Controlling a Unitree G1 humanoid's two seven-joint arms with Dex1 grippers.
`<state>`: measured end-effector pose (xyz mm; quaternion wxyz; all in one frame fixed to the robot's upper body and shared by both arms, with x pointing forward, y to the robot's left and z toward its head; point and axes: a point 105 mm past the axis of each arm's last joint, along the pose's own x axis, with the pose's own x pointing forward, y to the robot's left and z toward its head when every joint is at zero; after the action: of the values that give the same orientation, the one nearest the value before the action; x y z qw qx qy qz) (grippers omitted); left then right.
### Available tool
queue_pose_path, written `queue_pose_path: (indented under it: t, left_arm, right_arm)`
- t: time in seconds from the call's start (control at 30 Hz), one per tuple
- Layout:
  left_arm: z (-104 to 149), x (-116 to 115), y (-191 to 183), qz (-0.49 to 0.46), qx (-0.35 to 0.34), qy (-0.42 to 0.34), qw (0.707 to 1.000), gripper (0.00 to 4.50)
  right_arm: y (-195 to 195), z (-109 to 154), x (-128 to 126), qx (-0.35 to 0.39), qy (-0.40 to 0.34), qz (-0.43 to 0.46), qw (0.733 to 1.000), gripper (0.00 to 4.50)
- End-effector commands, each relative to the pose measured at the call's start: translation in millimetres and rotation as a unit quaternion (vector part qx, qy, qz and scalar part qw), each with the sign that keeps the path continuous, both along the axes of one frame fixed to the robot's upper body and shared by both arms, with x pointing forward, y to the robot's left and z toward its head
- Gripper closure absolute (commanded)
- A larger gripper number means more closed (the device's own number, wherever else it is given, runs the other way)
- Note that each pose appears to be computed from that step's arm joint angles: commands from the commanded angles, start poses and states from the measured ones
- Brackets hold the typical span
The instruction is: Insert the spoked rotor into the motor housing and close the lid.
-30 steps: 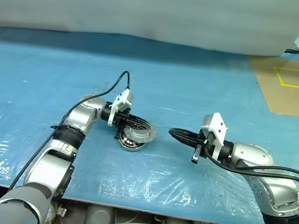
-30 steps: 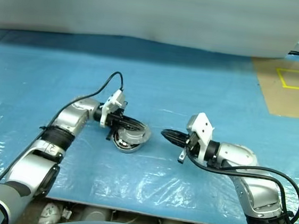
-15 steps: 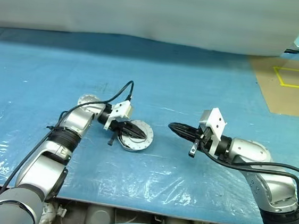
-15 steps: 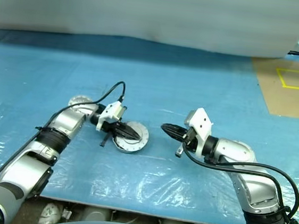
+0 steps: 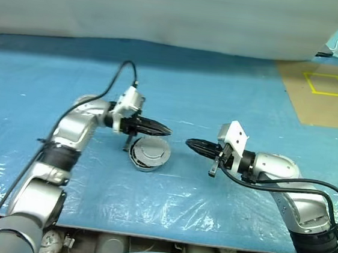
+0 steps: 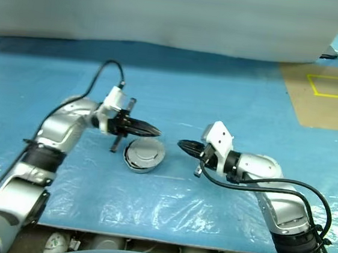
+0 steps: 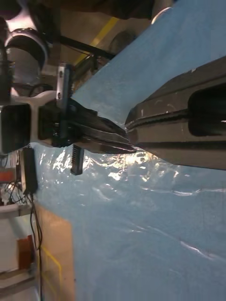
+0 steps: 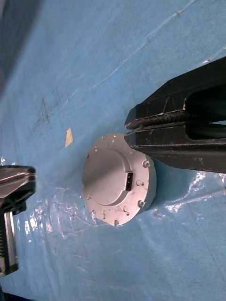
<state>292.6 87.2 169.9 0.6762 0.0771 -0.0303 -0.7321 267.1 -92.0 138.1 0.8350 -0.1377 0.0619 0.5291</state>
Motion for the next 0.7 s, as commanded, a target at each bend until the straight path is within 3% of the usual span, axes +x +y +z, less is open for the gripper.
queue_pose_path:
  t: [0.03,0.2,0.4,0.63,0.7]
  left_arm:
    - [-5.4,-17.8,16.6,0.013,0.021,0.013,1.000,4.50]
    - [-18.7,-34.5,34.9,0.064,0.027,0.054,0.996,4.50]
    - [-33.8,-53.5,47.2,0.123,0.023,0.087,0.988,4.50]
    - [-60.3,-67.8,71.5,0.210,0.036,0.100,0.972,4.50]
    - [-65.0,-68.7,75.3,0.234,0.033,0.087,0.968,4.50]
  right_arm:
    - [10.9,15.7,3.6,0.013,-0.022,0.032,0.999,4.47]
    - [23.5,13.8,17.5,-0.010,-0.033,0.062,0.997,4.47]
    - [43.0,18.2,24.0,0.045,0.014,0.101,0.994,2.57]
    - [56.5,-12.9,22.7,0.032,0.051,0.153,0.986,0.07]
    - [61.0,-16.3,20.9,0.032,0.059,0.167,0.984,0.02]
